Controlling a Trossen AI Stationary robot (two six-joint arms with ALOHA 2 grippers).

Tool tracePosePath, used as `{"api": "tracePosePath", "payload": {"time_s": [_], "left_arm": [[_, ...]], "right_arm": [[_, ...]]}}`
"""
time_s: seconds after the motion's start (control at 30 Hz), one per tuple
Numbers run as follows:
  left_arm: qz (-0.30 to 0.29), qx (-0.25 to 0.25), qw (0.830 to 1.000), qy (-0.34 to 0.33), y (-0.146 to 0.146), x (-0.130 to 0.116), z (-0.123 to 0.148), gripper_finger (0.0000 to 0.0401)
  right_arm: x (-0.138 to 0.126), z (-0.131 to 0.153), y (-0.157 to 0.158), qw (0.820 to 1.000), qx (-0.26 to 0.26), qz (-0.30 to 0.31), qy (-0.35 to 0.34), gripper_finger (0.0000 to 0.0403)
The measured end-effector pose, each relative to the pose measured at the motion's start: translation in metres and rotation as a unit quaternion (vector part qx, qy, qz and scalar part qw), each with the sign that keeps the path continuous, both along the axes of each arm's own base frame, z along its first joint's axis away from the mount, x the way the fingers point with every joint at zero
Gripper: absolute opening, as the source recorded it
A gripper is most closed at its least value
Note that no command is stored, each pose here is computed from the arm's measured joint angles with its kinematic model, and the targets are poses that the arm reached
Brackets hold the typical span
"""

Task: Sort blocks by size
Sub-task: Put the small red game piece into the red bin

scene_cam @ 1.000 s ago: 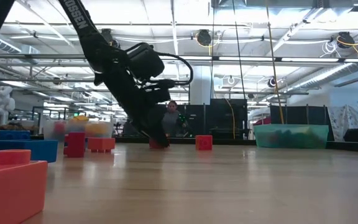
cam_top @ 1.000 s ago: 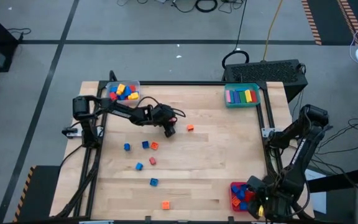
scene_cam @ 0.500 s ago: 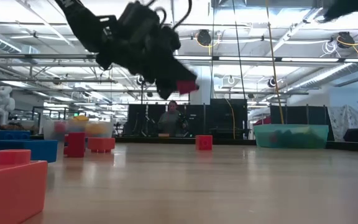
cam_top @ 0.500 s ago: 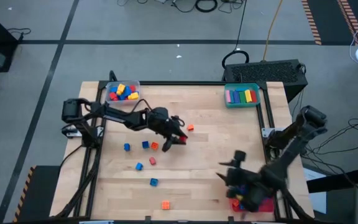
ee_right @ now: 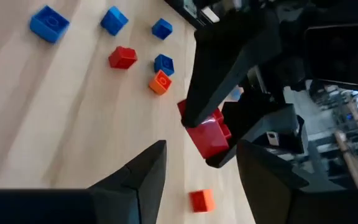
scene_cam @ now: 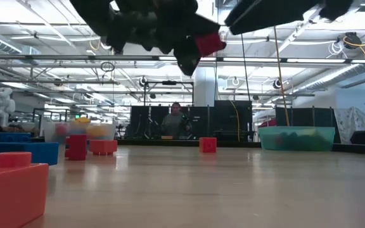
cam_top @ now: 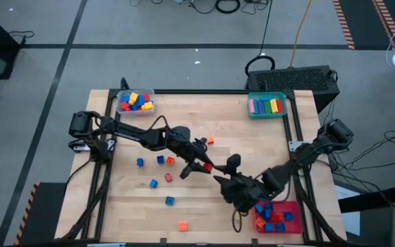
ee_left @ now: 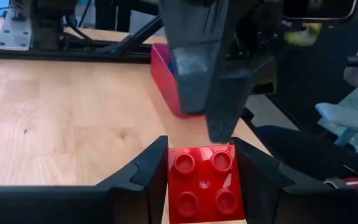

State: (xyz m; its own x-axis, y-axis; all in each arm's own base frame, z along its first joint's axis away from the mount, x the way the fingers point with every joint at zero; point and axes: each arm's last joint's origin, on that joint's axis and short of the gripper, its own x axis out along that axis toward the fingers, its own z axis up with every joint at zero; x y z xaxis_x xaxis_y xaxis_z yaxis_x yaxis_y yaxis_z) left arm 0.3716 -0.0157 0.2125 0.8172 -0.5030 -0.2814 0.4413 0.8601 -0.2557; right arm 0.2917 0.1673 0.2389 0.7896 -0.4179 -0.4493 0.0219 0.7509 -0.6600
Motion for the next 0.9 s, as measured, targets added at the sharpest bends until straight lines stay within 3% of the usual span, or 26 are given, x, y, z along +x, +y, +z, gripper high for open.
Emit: {"api": "tracePosePath", "payload": {"time_s": [0.47,0.57,0.9], "left_arm": [[0.002,-0.020,1.000,-0.013,-0.003,0.004,0.009,0.0151],[0.001,-0.021,1.000,-0.011,-0.005,0.005,0.009,0.0151],[0.009,-0.045,0.999,0.005,-0.004,0.005,0.008,0.0164]], "right_arm": [[0.022,0.005,-0.025,0.995,-0.065,0.060,0.035,0.0180],[0.026,0.006,-0.029,0.994,-0.058,0.086,0.042,0.0177],[0.025,0.004,-0.030,0.992,-0.057,0.096,0.057,0.0073]]}}
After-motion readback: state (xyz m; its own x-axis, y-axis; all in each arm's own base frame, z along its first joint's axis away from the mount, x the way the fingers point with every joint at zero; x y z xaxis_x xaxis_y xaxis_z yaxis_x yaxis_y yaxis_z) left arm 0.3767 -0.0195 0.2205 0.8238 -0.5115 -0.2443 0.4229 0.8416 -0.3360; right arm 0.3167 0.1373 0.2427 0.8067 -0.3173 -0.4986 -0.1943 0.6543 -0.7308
